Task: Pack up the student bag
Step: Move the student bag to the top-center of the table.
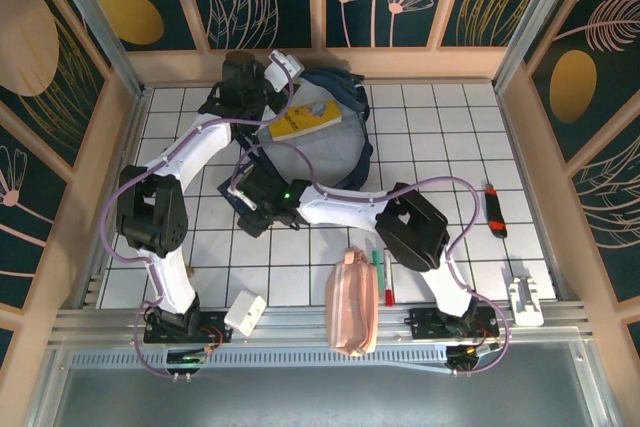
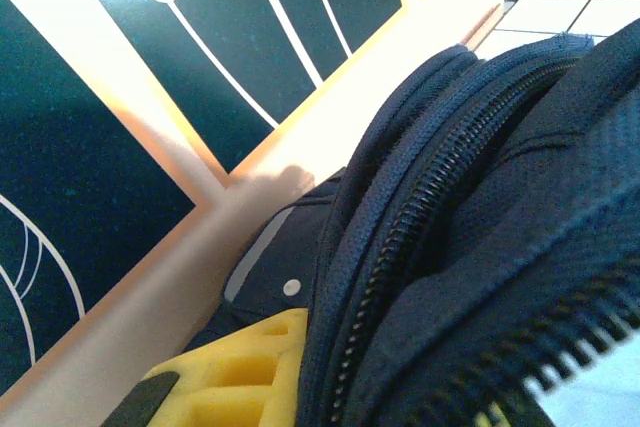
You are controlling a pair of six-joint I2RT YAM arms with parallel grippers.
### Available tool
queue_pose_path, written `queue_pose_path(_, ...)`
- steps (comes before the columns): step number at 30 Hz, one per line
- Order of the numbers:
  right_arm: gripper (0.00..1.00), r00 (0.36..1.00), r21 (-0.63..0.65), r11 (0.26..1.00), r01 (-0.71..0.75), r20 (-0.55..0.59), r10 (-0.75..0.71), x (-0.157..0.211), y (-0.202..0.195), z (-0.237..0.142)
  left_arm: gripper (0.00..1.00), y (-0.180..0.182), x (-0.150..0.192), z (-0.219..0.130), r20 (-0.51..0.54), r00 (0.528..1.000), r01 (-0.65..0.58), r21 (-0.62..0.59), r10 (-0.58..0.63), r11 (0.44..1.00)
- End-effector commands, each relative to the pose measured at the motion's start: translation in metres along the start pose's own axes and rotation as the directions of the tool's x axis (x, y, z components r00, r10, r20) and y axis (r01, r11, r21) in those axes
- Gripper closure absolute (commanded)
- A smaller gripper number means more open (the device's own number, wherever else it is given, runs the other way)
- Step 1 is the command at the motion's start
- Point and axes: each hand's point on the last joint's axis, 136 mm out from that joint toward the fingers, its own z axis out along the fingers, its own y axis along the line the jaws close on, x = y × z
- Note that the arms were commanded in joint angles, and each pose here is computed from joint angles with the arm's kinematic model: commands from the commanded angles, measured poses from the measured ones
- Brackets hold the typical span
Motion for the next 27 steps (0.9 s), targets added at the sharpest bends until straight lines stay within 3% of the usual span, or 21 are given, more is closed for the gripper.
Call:
queue_pose_path(1,0.21,0.985,0.027,0.985,-0.172,0.017,0.171,-0.002,-0.021,-0.002,1.00,0.022,-0.026,-0.018,0.059,0.998,-0.032,-0.099,0.037,0.995)
queue_pose_path(4,0.20,0.921,0.006,0.922,-0.388,-0.038,0.388,0.007,-0.032,-0.006,1.00,0.021,-0.023,-0.016,0.055,0.998,-0.032,-0.096,0.038,0.995)
queue_pose_path(11,0.20,0.805,0.073,0.825,-0.560,-0.187,0.563,0.052,-0.054,-0.001,1.00,0.021,-0.022,-0.010,0.054,0.998,-0.026,-0.082,0.031,0.996)
queue_pose_path(16,0.20,0.775,0.163,0.797,-0.582,-0.183,0.604,0.070,-0.076,0.001,1.00,0.024,-0.028,-0.009,0.070,0.997,-0.025,-0.088,0.031,0.996)
queue_pose_path(20,0.20,0.771,0.145,0.792,-0.593,-0.183,0.610,0.071,-0.081,0.007,1.00,0.027,-0.039,-0.007,0.117,0.993,-0.016,-0.092,0.026,0.996)
queue_pose_path(27,0.27,0.746,-0.052,0.772,-0.634,-0.305,0.592,0.074,-0.055,0.019,1.00,0.022,-0.040,0.000,0.133,0.991,0.023,-0.045,-0.017,0.999)
